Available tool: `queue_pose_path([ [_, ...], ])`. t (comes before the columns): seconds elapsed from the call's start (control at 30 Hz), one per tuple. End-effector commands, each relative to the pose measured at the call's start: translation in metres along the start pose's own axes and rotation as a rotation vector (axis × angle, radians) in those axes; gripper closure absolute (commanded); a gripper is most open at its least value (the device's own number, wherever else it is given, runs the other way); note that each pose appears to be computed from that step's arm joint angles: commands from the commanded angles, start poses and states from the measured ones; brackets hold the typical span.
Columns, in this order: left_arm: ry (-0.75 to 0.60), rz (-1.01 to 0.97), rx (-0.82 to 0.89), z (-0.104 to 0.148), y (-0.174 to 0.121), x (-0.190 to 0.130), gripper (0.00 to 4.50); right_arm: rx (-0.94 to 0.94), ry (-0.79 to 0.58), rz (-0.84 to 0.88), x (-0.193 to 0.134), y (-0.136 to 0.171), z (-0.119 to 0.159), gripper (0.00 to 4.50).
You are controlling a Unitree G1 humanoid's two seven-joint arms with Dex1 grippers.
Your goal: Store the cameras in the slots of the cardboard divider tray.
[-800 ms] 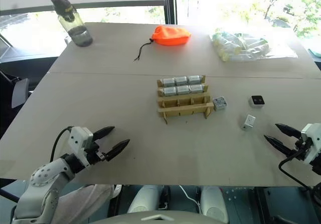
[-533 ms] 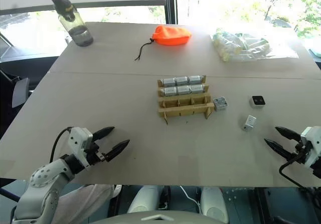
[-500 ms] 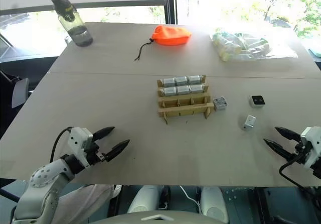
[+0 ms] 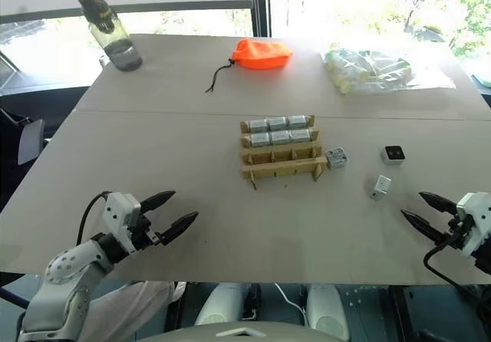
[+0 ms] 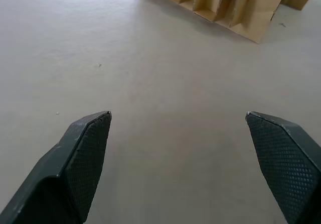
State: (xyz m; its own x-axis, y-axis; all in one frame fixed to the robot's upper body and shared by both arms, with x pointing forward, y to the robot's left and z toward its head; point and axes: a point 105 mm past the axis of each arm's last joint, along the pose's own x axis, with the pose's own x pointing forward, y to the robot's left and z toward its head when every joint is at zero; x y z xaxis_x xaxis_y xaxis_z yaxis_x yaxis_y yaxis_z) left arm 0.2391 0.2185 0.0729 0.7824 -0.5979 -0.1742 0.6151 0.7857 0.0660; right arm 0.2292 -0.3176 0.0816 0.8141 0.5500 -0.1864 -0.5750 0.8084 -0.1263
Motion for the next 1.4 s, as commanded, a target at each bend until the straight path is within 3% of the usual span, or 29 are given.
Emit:
queue_pose_path([
  [0.03, -0.046, -0.001, 0.046, 0.018, 0.012, 0.004, 0.03, -0.017, -0.044, -0.084, 0.004, 0.005, 0.014, 1.21],
  [0.4, -0.099, -0.390, 0.116, 0.068, -0.005, 0.010, 0.03, 0.084, 0.001, -0.288, 0.013, 0.059, 0.007, 1.21],
  [0.63, -0.143, -0.563, 0.217, 0.115, -0.007, 0.013, 0.03, 0.211, -0.055, -0.566, 0.043, 0.076, 0.006, 1.21],
  [0.8, -0.138, -0.621, 0.257, 0.123, -0.012, 0.008, 0.03, 0.187, -0.080, -0.623, 0.063, 0.085, 0.016, 1.21],
  [1.4, -0.128, -0.681, 0.281, 0.131, -0.019, 0.001, 0.03, 0.193, -0.134, -0.743, 0.080, 0.078, 0.028, 1.21],
])
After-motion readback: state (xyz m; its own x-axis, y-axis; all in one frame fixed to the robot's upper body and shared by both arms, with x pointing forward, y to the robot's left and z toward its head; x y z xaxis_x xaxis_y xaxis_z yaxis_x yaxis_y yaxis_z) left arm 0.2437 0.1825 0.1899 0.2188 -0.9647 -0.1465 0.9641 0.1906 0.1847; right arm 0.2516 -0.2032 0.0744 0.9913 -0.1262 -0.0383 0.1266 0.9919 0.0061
